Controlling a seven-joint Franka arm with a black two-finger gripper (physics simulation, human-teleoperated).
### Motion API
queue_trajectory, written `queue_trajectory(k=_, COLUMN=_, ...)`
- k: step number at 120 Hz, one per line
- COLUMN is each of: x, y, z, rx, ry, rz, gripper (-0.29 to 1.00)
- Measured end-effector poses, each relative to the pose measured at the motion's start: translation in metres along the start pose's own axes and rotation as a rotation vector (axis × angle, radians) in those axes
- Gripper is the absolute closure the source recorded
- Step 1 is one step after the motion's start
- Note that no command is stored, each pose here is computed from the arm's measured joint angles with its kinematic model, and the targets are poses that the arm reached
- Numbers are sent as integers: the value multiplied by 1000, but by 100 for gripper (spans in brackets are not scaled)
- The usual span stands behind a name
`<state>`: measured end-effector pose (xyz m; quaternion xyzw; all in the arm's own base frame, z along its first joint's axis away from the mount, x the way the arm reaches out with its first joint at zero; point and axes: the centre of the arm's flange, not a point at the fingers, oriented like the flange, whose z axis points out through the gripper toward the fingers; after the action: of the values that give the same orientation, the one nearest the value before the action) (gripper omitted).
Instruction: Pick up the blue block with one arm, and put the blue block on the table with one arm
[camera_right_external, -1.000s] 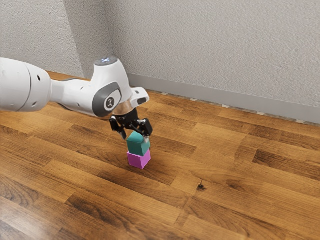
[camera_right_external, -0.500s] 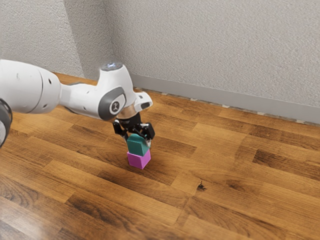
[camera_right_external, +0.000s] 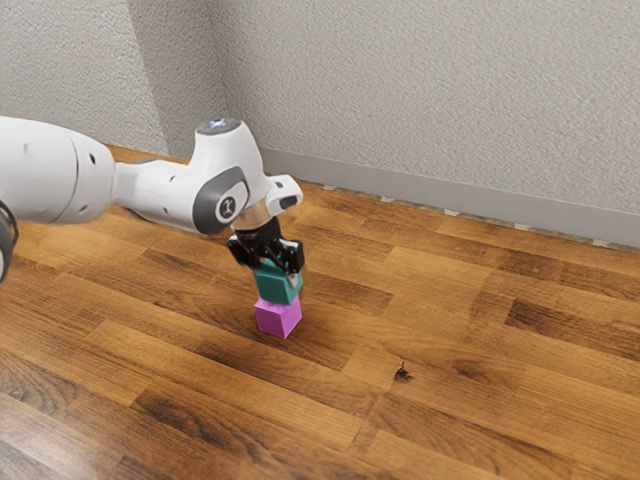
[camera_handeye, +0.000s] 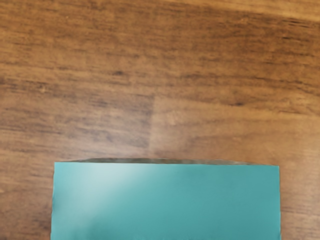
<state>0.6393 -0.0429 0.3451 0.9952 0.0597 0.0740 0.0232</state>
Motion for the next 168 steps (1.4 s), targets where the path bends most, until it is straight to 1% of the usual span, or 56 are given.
queue_trajectory(k=10, x=7, y=-18, z=-10, rx=17, ry=22, rz=-24, gripper=37)
queue_trajectory(k=28, x=16, y=-98, z=-23, rx=66, ry=41, rz=-124, gripper=38)
queue_trajectory(k=34, x=17, y=-123, z=-22, rx=78, ry=40, rz=-158, gripper=38)
queue_trajectory(k=42, x=30, y=-162, z=-17, rx=94, ry=49, rz=-211, gripper=38)
queue_trajectory(k=53, x=53, y=-189, z=-1, rx=107, ry=58, rz=-245, gripper=38)
queue_trajectory(k=65, x=67, y=-201, z=24, rx=113, ry=50, rz=-257, gripper=38)
queue_trajectory(k=75, x=70, y=-206, z=46, rx=114, ry=31, rz=-263, gripper=38)
queue_trajectory(k=90, x=70, y=-208, z=60, rx=113, ry=17, rz=-268, gripper=38)
queue_trajectory(k=106, x=71, y=-208, z=54, rx=92, ry=25, rz=-280, gripper=22)
queue_trajectory(k=114, x=70, y=-208, z=29, rx=83, ry=49, rz=-284, gripper=16)
queue_trajectory(k=121, x=58, y=-200, z=-25, rx=69, ry=94, rz=-281, gripper=12)
queue_trajectory(k=126, x=52, y=-177, z=-100, rx=50, ry=160, rz=-254, gripper=10)
queue_trajectory(k=133, x=29, y=-122, z=-212, rx=8, ry=249, rz=-176, gripper=8)
queue_trajectory(k=139, x=-4, y=-66, z=-288, rx=-32, ry=282, rz=-90, gripper=6)
queue_trajectory(k=145, x=-37, y=-20, z=-329, rx=-45, ry=263, rz=-7, gripper=5)
queue_trajectory(k=150, x=-55, y=-6, z=-340, rx=-32, ry=224, rz=22, gripper=4)
queue_trajectory(k=160, x=-77, y=-7, z=-326, rx=6, ry=121, rz=21, gripper=3)
queue_trajectory(k=168, x=-87, y=-10, z=-311, rx=29, ry=54, rz=12, gripper=2)
